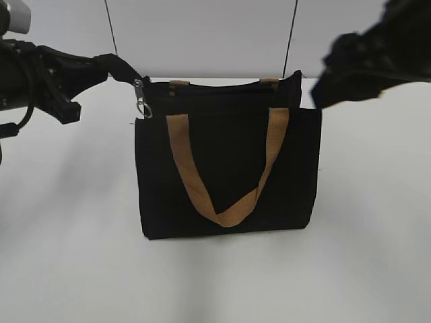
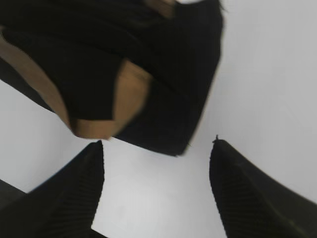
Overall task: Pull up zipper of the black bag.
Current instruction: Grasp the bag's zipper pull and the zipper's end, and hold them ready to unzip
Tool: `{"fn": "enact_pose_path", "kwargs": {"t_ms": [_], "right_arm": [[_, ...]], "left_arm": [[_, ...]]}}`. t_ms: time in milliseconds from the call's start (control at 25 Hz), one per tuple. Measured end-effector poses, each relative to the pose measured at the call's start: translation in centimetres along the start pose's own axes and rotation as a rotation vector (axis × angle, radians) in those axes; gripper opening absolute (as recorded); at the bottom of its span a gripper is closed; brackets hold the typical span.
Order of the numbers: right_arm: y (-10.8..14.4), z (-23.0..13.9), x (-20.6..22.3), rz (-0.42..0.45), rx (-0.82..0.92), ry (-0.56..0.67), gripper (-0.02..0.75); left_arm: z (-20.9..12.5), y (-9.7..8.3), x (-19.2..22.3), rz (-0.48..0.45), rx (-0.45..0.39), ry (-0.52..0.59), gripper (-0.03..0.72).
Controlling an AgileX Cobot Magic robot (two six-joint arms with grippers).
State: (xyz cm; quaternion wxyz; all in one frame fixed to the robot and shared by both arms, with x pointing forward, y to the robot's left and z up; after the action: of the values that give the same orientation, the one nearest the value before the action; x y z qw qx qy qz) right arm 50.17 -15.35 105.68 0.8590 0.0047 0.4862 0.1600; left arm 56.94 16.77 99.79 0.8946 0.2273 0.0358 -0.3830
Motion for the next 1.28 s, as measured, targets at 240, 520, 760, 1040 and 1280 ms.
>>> {"fn": "enact_pose_path", "kwargs": {"t_ms": [240, 520, 760, 1040, 1280], "right_arm": [[9.7, 3.8, 4.7, 0.171, -0.122, 0.026, 0.493], [14.8, 5.5, 8.9, 0.323, -0.133, 0.064, 0.352], [15.8, 5.1, 10.4, 0.37, -0.081, 0.11, 0.277], [15.9, 5.3, 12.2, 0.361, 0.022, 0.114, 0.29], [15.0, 5.8, 14.0, 0.303, 0.135, 0.094, 0.293]], "left_arm": [[1.0, 0.7, 0.2, 0.011, -0.003, -0.033, 0.022], [2.0, 0.4, 0.5, -0.008, -0.001, -0.08, 0.021], [2.7, 0.9, 0.6, -0.001, 0.01, -0.104, 0.021], [2.8, 0.9, 0.6, -0.004, 0.009, -0.112, 0.02], [3.0, 0.8, 0.5, -0.01, -0.013, -0.123, 0.02]]}}
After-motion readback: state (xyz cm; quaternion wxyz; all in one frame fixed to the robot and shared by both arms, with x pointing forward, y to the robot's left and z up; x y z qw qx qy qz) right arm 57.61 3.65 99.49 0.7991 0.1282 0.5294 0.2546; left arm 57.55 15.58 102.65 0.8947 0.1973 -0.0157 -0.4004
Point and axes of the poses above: a point on each arm's last joint axis where the gripper is mounted, x pointing out along that axis toward the gripper, y along the wrist's bending axis when the last joint is at zero, z = x × y, the point moved 6 cm from there along x, pointing out along that axis toward the gripper, and after that the axes turned 11 degrees about x, right-handed, at the moved point
